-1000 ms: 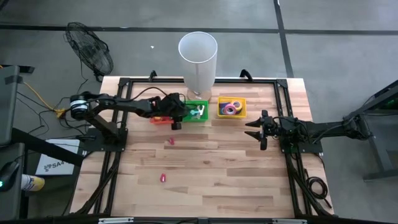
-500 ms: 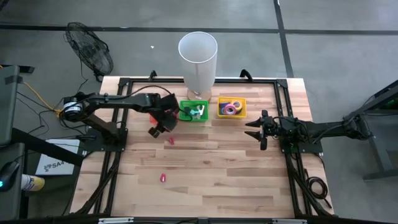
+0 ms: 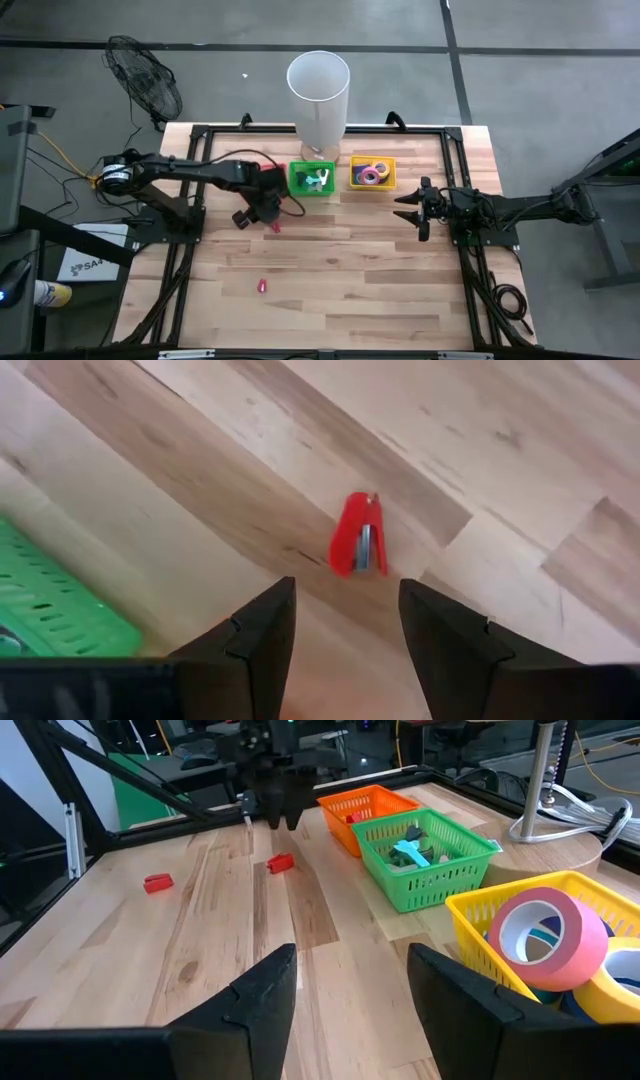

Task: Pick and place Stapler, Stapler remover, tape
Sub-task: Put the red stapler into the orange bin

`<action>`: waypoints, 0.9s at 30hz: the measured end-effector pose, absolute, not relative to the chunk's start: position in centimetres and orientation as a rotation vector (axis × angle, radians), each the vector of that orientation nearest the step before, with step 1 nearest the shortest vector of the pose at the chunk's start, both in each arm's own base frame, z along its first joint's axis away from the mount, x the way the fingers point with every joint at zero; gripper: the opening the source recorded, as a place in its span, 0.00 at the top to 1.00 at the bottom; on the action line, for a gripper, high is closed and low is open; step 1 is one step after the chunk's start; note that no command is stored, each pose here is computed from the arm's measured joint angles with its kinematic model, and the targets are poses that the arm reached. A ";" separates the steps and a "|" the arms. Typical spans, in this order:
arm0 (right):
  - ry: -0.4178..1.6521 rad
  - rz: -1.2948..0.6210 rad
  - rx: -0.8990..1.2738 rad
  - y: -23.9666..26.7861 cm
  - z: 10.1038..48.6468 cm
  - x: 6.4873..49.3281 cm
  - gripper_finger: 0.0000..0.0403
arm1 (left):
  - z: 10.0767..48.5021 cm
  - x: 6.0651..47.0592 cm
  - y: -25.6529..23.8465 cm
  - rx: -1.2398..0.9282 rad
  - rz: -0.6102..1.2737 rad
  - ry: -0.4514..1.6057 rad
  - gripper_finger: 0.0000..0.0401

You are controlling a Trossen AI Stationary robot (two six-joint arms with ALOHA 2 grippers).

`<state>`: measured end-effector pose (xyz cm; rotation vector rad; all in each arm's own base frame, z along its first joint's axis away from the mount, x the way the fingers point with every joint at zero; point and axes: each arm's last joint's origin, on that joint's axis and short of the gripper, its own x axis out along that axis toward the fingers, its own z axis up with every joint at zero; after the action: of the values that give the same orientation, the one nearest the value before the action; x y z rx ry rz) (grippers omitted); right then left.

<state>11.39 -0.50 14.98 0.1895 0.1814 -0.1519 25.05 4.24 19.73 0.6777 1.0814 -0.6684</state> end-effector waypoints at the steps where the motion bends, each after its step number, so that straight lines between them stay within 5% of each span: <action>1: 0.181 -0.152 0.190 -0.5 15.0 11.4 0.54 | 19.7 25.1 4.0 0.695 -0.668 1.092 0.56; 15: 0.181 -0.152 0.189 -0.5 15.0 11.4 0.54 | 19.1 26.0 1.1 0.811 -0.697 1.089 0.37; 27: 0.181 -0.151 0.189 -0.5 15.0 11.4 0.54 | 16.4 27.2 1.2 0.770 -0.715 1.159 0.35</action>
<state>11.39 -0.49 14.98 0.1895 0.1814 -0.1515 27.23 1.24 16.36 0.7695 1.1586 -0.7149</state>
